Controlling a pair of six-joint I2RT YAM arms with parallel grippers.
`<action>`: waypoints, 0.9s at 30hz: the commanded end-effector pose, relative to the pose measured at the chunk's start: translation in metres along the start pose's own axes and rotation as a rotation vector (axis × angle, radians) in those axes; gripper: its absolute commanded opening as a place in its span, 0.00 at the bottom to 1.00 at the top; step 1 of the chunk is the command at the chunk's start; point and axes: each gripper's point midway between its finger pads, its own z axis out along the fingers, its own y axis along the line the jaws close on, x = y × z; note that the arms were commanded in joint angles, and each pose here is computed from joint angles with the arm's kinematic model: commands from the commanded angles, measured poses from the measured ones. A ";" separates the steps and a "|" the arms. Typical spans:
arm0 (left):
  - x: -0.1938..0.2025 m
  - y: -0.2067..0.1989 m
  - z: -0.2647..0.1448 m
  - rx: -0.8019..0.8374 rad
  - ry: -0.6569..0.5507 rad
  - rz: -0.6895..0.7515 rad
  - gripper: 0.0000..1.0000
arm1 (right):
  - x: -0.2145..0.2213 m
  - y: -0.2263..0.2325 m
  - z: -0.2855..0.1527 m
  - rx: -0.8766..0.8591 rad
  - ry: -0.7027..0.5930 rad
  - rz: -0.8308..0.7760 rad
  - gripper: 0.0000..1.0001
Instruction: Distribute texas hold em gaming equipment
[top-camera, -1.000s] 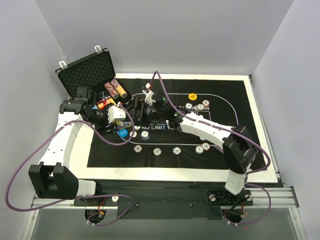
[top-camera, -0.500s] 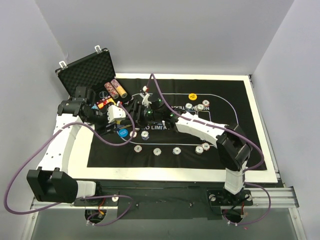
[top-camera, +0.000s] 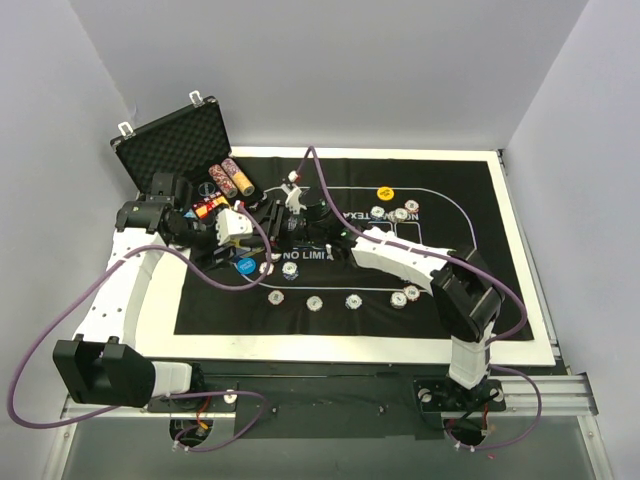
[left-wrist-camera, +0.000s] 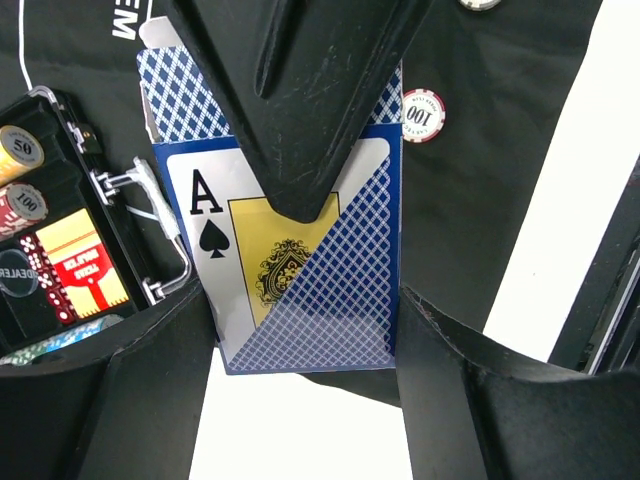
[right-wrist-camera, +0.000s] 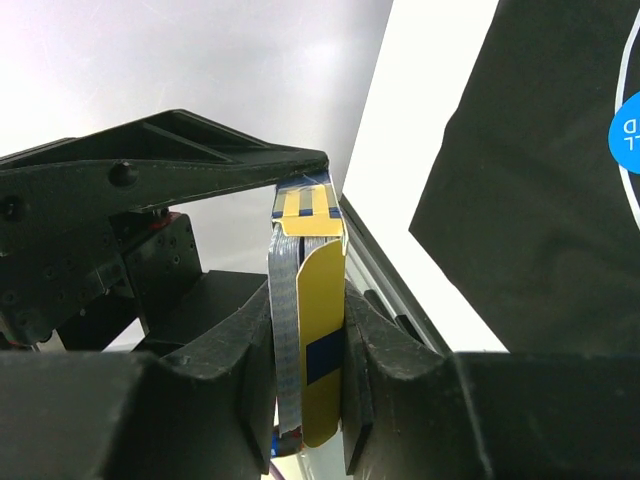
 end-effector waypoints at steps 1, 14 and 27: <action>-0.035 0.010 -0.011 -0.058 -0.123 -0.002 0.45 | -0.014 0.034 -0.005 -0.136 -0.052 0.009 0.01; -0.036 0.026 -0.034 -0.047 -0.349 -0.262 0.93 | -0.032 0.041 -0.020 -0.283 -0.112 0.128 0.00; -0.025 0.026 -0.026 -0.064 -0.350 -0.191 0.94 | -0.026 0.058 -0.023 -0.320 -0.086 0.127 0.00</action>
